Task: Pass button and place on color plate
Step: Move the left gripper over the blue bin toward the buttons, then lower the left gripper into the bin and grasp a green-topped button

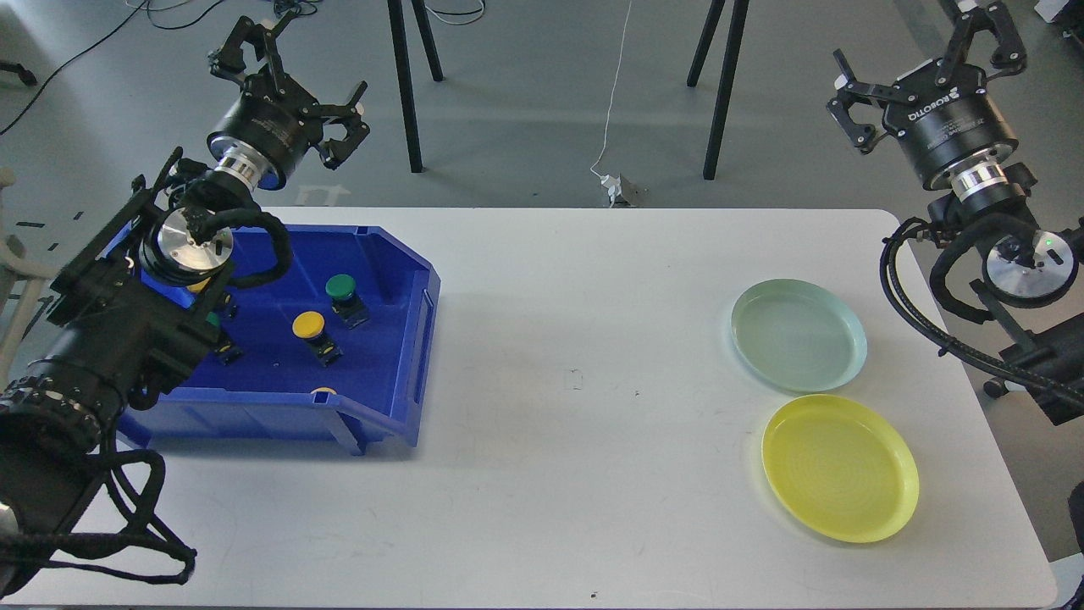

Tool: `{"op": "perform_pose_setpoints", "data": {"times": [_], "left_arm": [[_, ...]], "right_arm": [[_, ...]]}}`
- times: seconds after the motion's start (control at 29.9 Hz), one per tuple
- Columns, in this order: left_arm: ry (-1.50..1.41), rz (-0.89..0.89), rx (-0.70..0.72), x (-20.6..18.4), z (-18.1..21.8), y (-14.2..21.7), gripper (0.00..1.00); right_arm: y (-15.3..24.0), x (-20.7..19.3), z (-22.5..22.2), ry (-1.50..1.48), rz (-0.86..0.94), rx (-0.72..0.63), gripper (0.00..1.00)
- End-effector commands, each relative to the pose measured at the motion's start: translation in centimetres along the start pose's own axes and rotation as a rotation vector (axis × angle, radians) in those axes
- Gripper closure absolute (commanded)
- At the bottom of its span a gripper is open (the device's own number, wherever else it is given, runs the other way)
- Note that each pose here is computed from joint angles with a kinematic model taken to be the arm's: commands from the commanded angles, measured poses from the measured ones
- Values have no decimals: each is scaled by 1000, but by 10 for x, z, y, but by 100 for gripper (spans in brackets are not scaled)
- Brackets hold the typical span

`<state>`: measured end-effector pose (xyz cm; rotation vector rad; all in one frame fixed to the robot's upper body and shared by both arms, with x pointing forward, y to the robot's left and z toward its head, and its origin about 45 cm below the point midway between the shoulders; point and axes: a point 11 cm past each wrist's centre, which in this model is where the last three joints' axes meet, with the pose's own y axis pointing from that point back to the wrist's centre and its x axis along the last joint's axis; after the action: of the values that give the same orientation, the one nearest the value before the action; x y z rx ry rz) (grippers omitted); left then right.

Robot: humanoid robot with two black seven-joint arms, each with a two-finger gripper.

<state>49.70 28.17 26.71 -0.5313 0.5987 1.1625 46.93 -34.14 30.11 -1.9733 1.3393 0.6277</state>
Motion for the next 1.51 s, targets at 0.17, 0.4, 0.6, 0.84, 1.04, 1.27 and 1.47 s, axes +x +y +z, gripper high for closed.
{"op": "perform_pose_setpoints", "data": {"times": [0.17, 0.4, 0.6, 0.84, 1.04, 1.27, 1.47], "left_arm": [[20, -20, -52, -8, 8, -4, 0], [-149, -167, -8, -46, 20, 0, 0], [-716, -188, 88, -61, 46, 18, 0], [-1270, -253, 228, -61, 50, 42, 1], [-1705, -295, 403, -37, 45, 67, 6], [-2054, -377, 661, 15, 40, 109, 12], [-2156, -413, 832, 55, 32, 133, 12]], "right_arm": [[-1, -1, 3, -7, -1, -2, 1], [1, 2, 1, 2, 8, 1, 1], [2, 5, -1, 12, 14, 0, 1], [2, 5, -2, 12, 15, 3, 1], [3, 6, -6, 21, 18, 6, 1], [4, 8, -7, 25, 22, 8, 1], [4, 8, -6, 27, 21, 6, 1]]}}
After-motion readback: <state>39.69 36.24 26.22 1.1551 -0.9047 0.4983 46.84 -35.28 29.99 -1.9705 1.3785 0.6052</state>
